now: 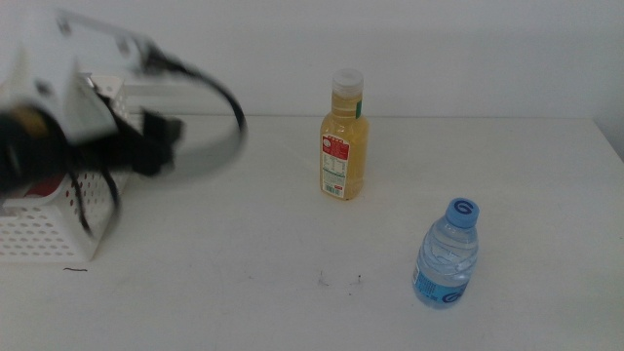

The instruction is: Use arms to grab the bottles and put them into the dustbin to the left of the table.

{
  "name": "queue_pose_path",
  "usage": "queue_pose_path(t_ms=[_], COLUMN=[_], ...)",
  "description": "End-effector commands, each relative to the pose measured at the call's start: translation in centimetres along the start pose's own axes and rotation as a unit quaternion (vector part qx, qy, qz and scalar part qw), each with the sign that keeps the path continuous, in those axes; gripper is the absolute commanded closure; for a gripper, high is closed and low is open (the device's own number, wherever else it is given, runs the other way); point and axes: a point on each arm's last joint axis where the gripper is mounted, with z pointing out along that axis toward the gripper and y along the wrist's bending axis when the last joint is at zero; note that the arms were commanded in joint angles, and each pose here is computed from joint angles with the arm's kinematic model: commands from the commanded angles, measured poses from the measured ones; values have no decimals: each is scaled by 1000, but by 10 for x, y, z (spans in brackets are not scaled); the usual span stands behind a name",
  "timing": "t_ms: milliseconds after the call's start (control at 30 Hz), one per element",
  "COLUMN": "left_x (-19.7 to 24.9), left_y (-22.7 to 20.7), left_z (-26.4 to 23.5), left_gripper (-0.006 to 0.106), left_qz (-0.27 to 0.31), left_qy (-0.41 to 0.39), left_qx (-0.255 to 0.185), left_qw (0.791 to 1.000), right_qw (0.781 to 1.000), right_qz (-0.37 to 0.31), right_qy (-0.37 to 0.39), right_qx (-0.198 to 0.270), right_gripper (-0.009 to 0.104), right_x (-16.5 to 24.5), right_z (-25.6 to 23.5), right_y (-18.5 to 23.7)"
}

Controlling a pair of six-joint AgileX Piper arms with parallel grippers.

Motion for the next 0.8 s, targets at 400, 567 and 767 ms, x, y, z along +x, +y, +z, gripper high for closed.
queue_pose_path(t_ms=[400,567,767], left_x=[106,106,97], left_y=[-85,-96,-117], left_z=[-15,12,59], left_gripper=[7,7,7], left_qz=[-9,-15,-27], left_qy=[-202,-218,-202], left_qx=[83,84,86], left_qw=[976,972,975], right_qw=[1000,1000,1000], right_qz=[-11,-11,-11], right_qy=[-5,-5,-5], right_qx=[4,4,4], right_gripper=[4,4,4], right_x=[0,0,0], right_z=[0,0,0], right_y=[-1,-1,-1])
